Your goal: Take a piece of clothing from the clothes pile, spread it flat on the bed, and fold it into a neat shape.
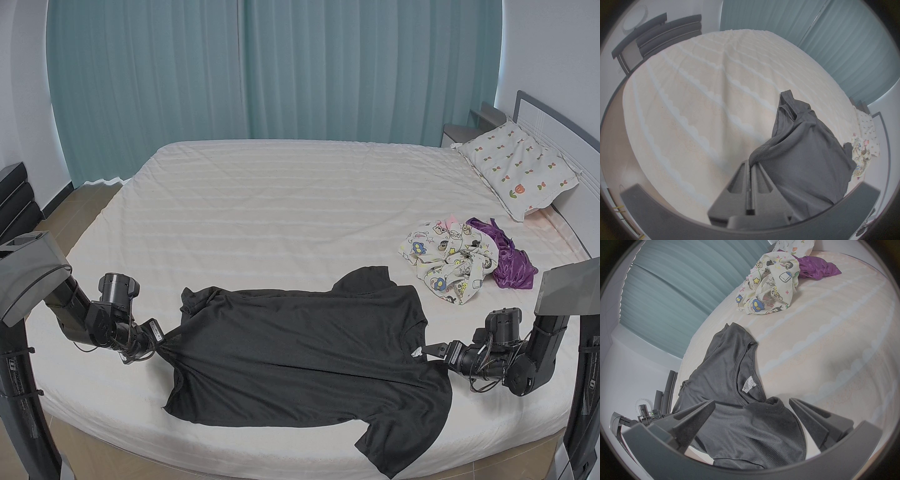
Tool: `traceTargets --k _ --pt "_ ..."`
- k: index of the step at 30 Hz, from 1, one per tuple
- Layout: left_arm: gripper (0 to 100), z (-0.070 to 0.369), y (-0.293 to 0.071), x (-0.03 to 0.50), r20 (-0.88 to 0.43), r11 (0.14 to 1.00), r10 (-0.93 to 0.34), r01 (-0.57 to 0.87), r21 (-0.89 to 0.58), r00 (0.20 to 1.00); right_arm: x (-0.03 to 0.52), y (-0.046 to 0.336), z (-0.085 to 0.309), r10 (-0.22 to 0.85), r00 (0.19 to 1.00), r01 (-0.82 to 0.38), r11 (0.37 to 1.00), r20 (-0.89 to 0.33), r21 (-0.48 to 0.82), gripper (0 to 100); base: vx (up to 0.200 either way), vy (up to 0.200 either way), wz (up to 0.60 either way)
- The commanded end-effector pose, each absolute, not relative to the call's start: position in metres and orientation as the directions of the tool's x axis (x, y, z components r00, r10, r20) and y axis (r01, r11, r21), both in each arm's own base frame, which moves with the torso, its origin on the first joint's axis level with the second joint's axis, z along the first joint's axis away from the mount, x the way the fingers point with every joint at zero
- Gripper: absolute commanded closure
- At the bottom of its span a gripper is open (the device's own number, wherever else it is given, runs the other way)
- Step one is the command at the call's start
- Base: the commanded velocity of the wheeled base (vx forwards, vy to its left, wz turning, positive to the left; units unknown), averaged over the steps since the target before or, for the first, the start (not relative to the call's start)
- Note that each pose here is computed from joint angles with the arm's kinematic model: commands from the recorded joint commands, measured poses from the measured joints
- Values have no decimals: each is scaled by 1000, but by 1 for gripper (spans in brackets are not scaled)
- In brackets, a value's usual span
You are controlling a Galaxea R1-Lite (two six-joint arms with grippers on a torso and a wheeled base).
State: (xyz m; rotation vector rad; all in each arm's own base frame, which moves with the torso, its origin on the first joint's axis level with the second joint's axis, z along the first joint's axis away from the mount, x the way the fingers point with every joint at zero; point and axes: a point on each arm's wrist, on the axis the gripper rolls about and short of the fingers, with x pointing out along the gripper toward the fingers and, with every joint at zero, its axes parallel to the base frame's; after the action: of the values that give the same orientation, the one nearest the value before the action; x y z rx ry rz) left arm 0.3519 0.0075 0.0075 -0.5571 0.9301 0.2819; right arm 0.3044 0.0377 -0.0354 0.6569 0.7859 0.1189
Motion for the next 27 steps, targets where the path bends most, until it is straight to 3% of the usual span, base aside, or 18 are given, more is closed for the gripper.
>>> traceTargets --k 1,2,3,9,18,27 --pt "100 8 25 354 -813 798 -17 -481 -362 583 304 38 -37 336 707 139 797 -622 588 0 0 0 0" --pt "100 8 31 355 -809 789 -27 -484 -378 588 304 38 -37 335 707 141 796 -623 588 0 0 0 0" --pt "0 9 35 356 -804 783 -32 -485 -389 593 304 38 -37 335 708 140 796 -622 588 0 0 0 0" --pt "0 10 53 359 -790 747 -72 -493 -447 609 302 38 -37 336 705 142 797 -625 587 0 0 0 0" --pt "0 27 43 323 -771 695 -236 -452 -559 591 297 36 -35 326 703 152 798 -632 582 0 0 0 0" --pt "0 20 62 316 -790 646 -193 -531 -549 582 294 36 -34 330 727 128 797 -602 590 0 0 0 0"
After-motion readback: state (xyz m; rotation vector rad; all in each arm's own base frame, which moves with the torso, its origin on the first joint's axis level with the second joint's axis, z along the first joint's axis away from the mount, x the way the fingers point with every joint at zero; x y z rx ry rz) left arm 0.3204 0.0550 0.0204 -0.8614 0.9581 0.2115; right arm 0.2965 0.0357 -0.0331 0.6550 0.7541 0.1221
